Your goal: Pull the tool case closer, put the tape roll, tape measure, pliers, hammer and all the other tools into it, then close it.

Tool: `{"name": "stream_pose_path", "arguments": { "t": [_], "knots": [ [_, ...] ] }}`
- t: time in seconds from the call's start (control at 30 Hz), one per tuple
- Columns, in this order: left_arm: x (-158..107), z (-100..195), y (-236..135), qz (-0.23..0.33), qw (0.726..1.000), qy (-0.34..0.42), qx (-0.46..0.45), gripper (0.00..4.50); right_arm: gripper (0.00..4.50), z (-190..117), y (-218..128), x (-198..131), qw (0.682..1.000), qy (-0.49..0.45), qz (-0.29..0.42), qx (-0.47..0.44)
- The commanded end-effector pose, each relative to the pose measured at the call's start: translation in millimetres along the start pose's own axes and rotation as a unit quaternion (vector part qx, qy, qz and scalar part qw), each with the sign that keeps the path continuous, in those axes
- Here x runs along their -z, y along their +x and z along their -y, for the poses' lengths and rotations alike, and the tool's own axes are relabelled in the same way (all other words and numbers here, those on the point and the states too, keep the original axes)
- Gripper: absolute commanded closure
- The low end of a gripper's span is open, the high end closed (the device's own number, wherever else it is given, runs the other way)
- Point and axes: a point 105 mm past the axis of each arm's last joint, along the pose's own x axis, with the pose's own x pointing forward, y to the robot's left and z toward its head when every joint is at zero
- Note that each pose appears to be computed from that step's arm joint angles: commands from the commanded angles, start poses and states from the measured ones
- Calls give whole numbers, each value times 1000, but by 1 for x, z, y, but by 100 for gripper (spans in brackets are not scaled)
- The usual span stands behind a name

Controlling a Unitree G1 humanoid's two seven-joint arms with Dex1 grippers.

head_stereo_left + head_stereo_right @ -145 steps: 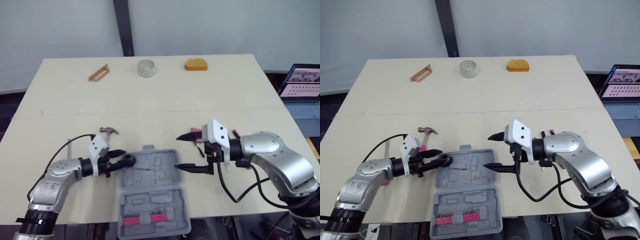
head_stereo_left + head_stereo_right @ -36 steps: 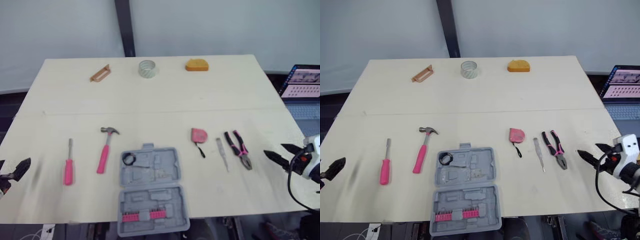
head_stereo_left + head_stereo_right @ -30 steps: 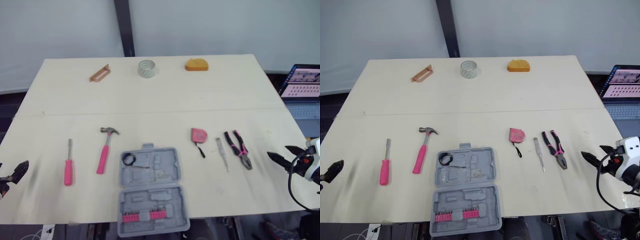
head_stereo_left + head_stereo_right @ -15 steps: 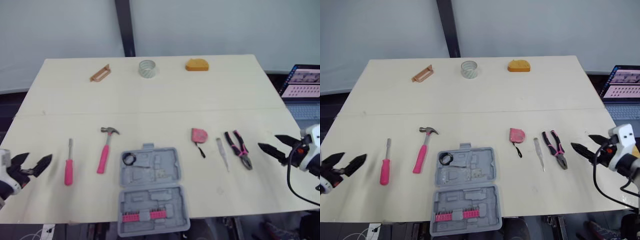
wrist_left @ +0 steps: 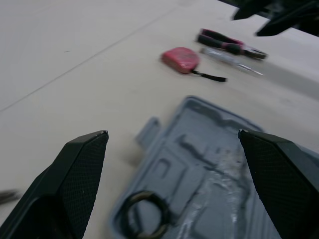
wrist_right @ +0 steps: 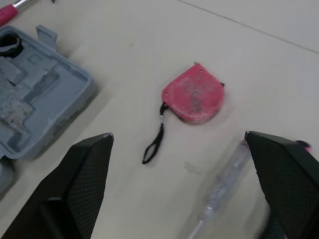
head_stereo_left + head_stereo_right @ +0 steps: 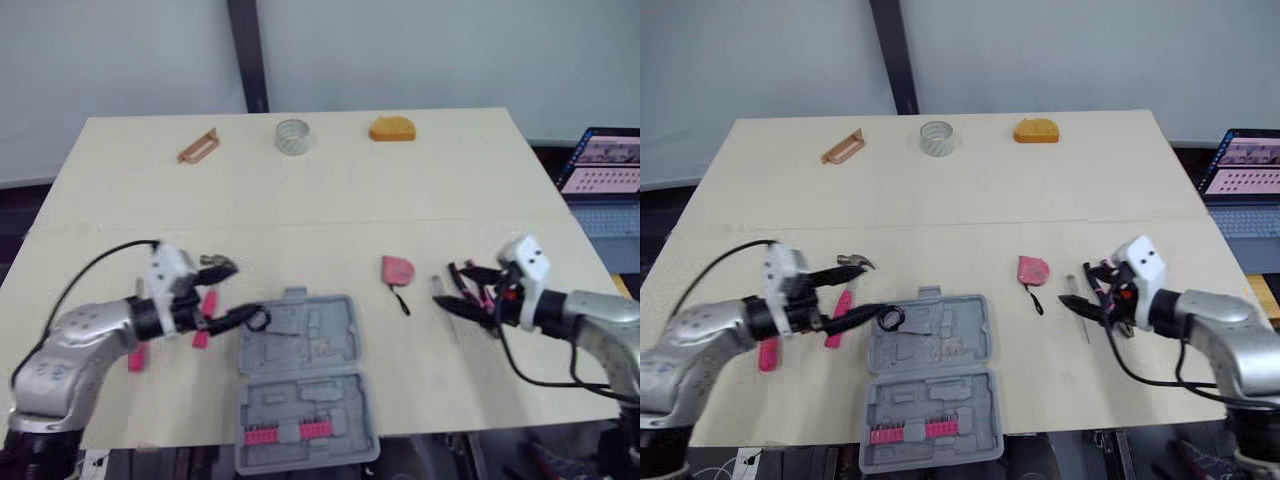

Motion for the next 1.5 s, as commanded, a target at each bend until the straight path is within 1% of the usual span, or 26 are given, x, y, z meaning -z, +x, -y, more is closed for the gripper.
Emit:
{"name": "stream_pose_path", "arguments": {
  "t": [0.03, 0.13, 0.27, 0.43, 0.8, 0.9, 1.0, 1.03, 1.07, 1.27, 1.4, 1.5],
  "knots": [
    [-9, 13, 18, 12, 998, 41, 51, 0, 26, -8, 11, 0, 1000, -9, -4, 19],
    [-8, 16, 36, 15, 995, 66, 79, 0, 123, -18, 26, 11, 1000, -6, -15, 18],
    [-9, 22, 50, 20, 991, 83, 103, 0, 123, -15, 44, 20, 999, -5, -22, 47],
    [-13, 23, 57, 30, 989, 89, 110, 0, 123, -13, 60, 30, 998, 4, -26, 59],
    [-11, 24, 61, 32, 987, 99, 119, 0, 123, -9, 79, 28, 997, 12, -13, 79],
    [-11, 24, 61, 31, 988, 100, 117, 0, 209, -11, 82, 29, 997, 13, -13, 75],
    [-12, 23, 62, 31, 988, 102, 116, 0, 344, -14, 84, 31, 997, 12, -15, 70],
    [-12, 23, 63, 31, 987, 103, 116, 0, 401, -14, 84, 32, 997, 11, -17, 70],
    [-12, 23, 63, 31, 987, 103, 116, 0, 444, -14, 84, 33, 997, 12, -17, 70],
    [-10, 22, 61, 27, 987, 104, 116, 0, 444, -13, 80, 36, 997, 17, -18, 75],
    [-9, 22, 60, 24, 987, 106, 118, 0, 444, -14, 72, 39, 997, 25, -21, 73],
    [-4, 24, 59, 13, 986, 108, 127, 0, 444, -21, 60, 46, 997, 37, -29, 58]
  ]
}}
